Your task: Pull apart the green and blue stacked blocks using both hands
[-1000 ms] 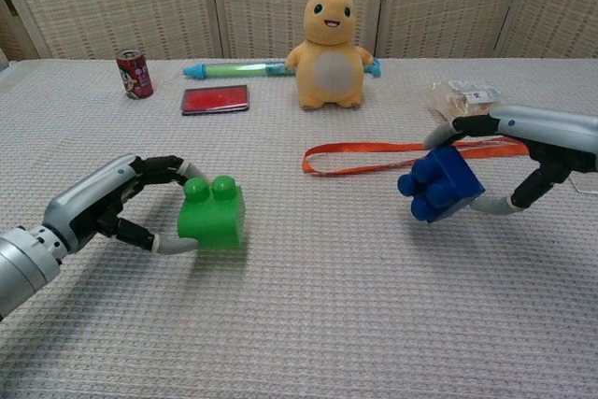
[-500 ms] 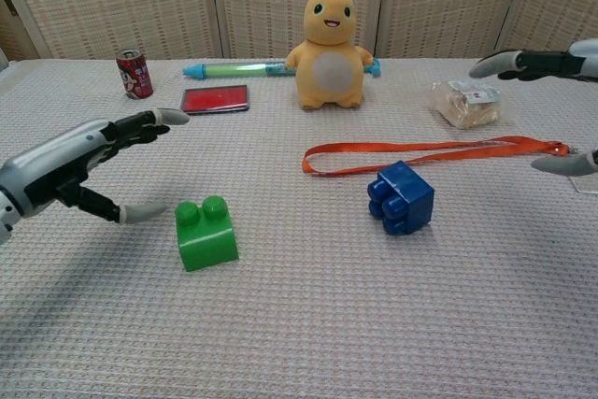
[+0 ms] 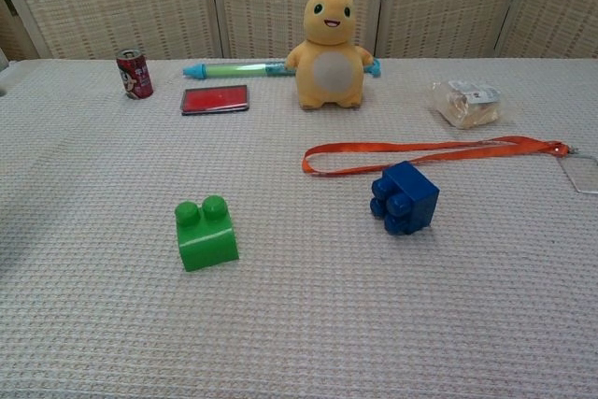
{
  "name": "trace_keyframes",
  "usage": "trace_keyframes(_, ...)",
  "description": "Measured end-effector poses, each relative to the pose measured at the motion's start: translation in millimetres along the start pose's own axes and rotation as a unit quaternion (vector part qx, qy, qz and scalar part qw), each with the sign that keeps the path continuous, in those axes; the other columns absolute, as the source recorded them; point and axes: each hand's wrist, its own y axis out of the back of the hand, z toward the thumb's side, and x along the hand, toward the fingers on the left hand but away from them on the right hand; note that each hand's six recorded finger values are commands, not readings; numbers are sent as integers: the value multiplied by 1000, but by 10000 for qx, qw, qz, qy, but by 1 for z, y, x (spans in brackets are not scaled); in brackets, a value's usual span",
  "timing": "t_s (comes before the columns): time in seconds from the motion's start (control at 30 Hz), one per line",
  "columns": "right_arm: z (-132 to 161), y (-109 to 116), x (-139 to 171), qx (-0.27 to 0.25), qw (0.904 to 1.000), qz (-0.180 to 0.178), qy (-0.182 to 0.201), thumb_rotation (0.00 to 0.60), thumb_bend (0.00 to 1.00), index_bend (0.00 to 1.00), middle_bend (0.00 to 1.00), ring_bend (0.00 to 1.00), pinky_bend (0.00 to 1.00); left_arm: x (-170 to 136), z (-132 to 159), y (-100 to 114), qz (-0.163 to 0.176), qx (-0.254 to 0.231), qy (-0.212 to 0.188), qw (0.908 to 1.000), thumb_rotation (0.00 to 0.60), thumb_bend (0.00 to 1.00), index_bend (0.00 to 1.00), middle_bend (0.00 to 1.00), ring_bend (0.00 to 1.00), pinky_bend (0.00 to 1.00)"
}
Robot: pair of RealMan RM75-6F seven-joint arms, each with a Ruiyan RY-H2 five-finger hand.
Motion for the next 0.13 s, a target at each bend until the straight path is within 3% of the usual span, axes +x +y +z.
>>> trace_keyframes(0.13,2,-5,3,74,10000,35,42,600,362,0,0,0,0,-20,-20,6,103,79,378,9992,600,317,133,0,0,0)
